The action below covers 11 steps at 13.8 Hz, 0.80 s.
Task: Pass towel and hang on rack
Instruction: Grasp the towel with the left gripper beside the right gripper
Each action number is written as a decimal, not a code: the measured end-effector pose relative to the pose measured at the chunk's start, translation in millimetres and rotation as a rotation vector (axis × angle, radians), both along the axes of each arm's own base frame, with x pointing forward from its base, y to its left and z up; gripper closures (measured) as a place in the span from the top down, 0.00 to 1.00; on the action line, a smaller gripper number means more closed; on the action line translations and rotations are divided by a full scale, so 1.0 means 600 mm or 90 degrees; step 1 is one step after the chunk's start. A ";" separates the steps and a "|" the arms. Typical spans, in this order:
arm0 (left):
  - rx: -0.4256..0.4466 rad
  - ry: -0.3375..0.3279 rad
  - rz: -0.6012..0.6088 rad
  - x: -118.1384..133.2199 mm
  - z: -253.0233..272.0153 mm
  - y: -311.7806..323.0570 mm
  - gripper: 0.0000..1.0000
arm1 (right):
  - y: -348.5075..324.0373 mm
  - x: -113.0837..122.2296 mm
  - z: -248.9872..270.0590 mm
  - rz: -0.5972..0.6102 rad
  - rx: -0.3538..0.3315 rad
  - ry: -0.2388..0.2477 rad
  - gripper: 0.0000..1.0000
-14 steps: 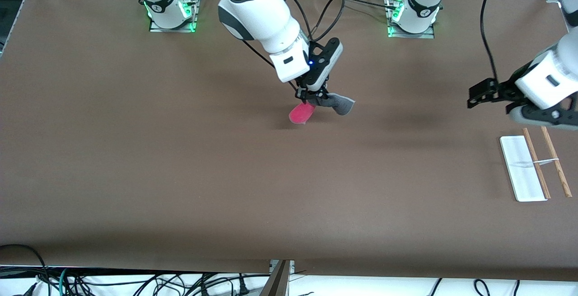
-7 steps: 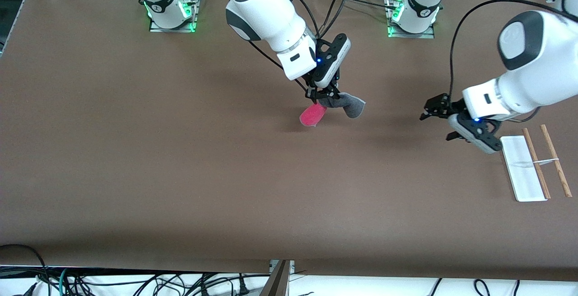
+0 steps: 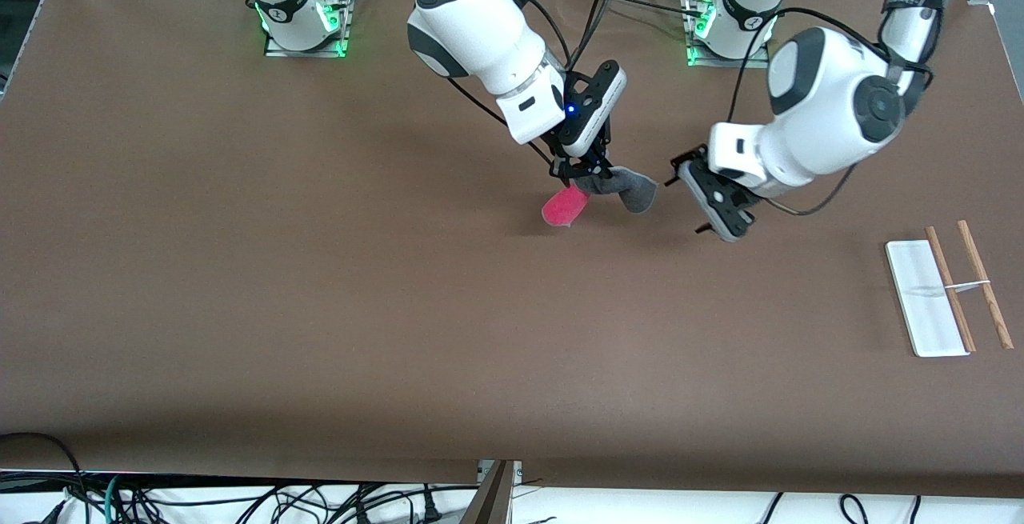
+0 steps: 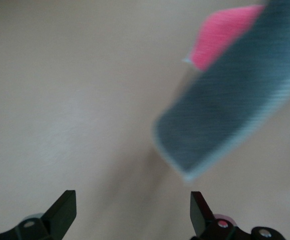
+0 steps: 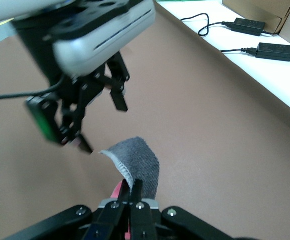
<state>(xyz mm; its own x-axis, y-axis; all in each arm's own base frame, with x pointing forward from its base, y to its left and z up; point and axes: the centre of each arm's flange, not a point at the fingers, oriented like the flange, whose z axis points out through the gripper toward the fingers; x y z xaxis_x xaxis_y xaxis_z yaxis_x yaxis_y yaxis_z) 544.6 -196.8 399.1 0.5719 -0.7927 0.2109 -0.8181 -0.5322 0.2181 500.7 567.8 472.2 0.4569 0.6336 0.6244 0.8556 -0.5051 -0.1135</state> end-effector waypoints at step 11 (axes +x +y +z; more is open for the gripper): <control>-0.006 -0.071 -0.032 -0.027 0.019 -0.052 1.00 | 0.008 -0.007 0.000 0.005 0.002 -0.001 0.02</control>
<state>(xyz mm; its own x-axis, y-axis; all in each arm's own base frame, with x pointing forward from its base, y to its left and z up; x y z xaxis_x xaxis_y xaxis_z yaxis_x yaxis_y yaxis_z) 528.4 -228.3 410.3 0.5041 -0.8176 0.2784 -0.8631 -0.4882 0.1291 496.2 572.4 472.2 0.4509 0.6349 0.6274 0.8597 -0.4980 -0.1139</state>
